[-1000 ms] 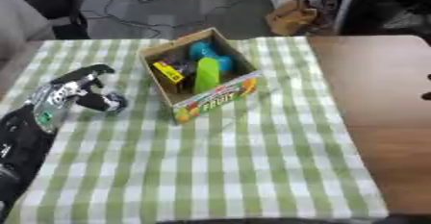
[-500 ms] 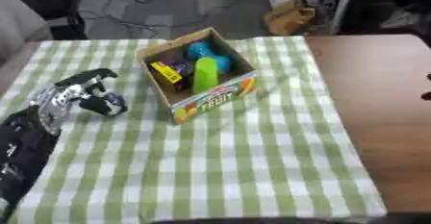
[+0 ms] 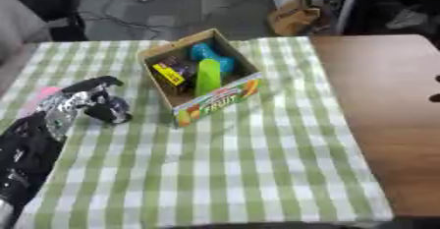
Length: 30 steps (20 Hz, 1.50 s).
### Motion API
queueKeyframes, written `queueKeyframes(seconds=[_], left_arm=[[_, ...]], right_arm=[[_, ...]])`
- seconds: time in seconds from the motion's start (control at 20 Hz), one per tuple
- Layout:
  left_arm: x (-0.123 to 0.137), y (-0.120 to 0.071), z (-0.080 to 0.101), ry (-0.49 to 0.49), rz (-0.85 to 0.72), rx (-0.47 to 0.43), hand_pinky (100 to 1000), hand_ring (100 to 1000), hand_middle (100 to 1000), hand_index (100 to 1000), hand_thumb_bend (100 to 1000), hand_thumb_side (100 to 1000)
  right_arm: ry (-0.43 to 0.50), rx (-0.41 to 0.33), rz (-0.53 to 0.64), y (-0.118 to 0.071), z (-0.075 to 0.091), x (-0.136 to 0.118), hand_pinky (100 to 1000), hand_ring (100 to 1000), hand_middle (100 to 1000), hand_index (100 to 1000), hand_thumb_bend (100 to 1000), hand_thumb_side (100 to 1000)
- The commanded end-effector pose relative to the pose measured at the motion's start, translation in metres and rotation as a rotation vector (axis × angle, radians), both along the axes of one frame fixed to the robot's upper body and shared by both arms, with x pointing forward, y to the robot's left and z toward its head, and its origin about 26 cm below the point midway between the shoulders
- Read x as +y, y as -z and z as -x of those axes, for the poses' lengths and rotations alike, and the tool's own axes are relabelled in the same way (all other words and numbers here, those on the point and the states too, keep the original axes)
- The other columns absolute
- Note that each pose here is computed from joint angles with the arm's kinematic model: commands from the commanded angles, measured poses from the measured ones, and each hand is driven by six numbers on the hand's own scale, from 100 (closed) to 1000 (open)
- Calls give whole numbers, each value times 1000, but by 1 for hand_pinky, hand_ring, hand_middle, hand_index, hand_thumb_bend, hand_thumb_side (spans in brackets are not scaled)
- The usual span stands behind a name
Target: Pick up objects on the table and place them in the box.
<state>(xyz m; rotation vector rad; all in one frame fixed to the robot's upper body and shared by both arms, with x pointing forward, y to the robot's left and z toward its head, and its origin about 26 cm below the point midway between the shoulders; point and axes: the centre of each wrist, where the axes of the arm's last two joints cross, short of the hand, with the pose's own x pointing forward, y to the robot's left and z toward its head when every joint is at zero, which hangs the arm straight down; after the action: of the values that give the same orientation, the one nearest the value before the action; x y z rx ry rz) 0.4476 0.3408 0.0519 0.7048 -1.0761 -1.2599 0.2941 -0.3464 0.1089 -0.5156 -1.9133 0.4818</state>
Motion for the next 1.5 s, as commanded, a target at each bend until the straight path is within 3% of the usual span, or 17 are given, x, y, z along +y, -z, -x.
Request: queueKeyframes(seconds=[0.05,0.5,1.5], left_arm=[[3,-17,-7,1,-15,-39,642,762,893,890,633,346],[1,-17,-7,7,-10,-39,643,764,894,891,672,370],[0,-20,-8,6,-2,-54,639,753,887,889,668,367]], right_arm=[[-4,-19,20,-8,0,-4,600,759,808,822,100,729],[-4,-20,21,-8,0,-4,600,759,808,822,100,730],[-5,-19,22,-8,-1,-4,600,759,809,823,100,730]])
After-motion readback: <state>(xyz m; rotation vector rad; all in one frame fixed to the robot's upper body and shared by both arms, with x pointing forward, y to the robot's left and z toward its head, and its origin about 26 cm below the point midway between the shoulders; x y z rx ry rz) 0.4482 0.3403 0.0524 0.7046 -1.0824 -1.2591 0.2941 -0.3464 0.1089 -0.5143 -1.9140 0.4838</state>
